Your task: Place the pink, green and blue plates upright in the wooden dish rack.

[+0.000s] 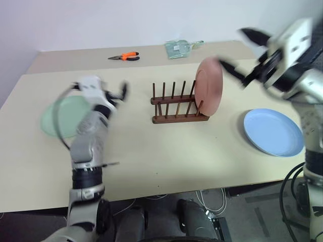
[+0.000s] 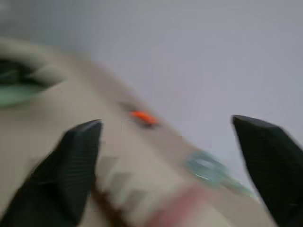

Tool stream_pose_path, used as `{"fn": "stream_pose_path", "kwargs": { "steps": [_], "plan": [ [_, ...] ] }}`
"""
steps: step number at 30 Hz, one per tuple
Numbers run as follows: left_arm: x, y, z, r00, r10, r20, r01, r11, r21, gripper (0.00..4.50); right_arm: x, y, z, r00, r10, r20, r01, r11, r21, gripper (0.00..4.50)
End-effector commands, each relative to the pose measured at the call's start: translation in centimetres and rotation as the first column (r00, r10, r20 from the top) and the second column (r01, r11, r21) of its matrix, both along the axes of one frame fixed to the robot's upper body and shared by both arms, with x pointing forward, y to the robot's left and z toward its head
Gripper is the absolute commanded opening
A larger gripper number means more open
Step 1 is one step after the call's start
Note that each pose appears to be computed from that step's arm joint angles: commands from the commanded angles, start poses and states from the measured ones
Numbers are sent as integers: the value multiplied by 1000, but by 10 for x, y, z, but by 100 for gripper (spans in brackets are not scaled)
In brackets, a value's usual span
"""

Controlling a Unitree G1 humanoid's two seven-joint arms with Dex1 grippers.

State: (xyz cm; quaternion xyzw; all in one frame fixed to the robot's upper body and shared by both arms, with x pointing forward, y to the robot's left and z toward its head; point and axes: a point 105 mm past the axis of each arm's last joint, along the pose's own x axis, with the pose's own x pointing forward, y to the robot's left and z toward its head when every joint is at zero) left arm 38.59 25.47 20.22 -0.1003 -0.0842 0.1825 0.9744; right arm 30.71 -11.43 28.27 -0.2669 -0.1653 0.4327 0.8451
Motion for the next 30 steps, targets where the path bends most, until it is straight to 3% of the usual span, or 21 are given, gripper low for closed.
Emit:
{"fn": "stream_pose_path", "kwargs": {
  "steps": [1, 7, 11, 14, 19, 21, 24, 27, 30],
  "plan": [
    [-34, 71, -21, 907, 398, -141, -410, 910, -68, 450, -14, 31, -18, 992, 123, -29, -124, 992, -21, 448],
    [-58, 84, -54, 852, 423, -309, -502, 827, -252, 450, -17, 52, -39, 977, 193, -95, -194, 981, 6, 448],
    [-60, 72, -93, 857, 282, -431, -464, 786, -408, 450, -13, 50, -49, 979, 175, -105, -178, 984, -19, 448],
    [-51, 67, -96, 898, 197, -392, -392, 764, -513, 368, -12, 51, -50, 982, 162, -93, -165, 986, -23, 450],
    [-40, 68, -88, 929, 157, -335, -329, 762, -557, 117, -12, 50, -54, 983, 151, -99, -155, 987, -32, 450],
    [-34, 62, -81, 946, 126, -299, -283, 770, -572, 8, -10, 48, -55, 983, 138, -124, -143, 989, -35, 450],
    [-18, 41, -56, 981, 18, -191, -124, 821, -557, 3, -7, 46, -54, 987, 114, -110, -120, 991, -52, 450],
    [-6, 4, 10, 990, -130, 52, 140, 902, -409, 3, -4, 49, -44, 995, 97, -7, -97, 991, -95, 450],
    [-6, -46, 61, 937, -304, 175, 337, 916, -215, 3, 1, 61, -42, 984, 115, 134, -80, 968, -237, 450]
  ]
}}
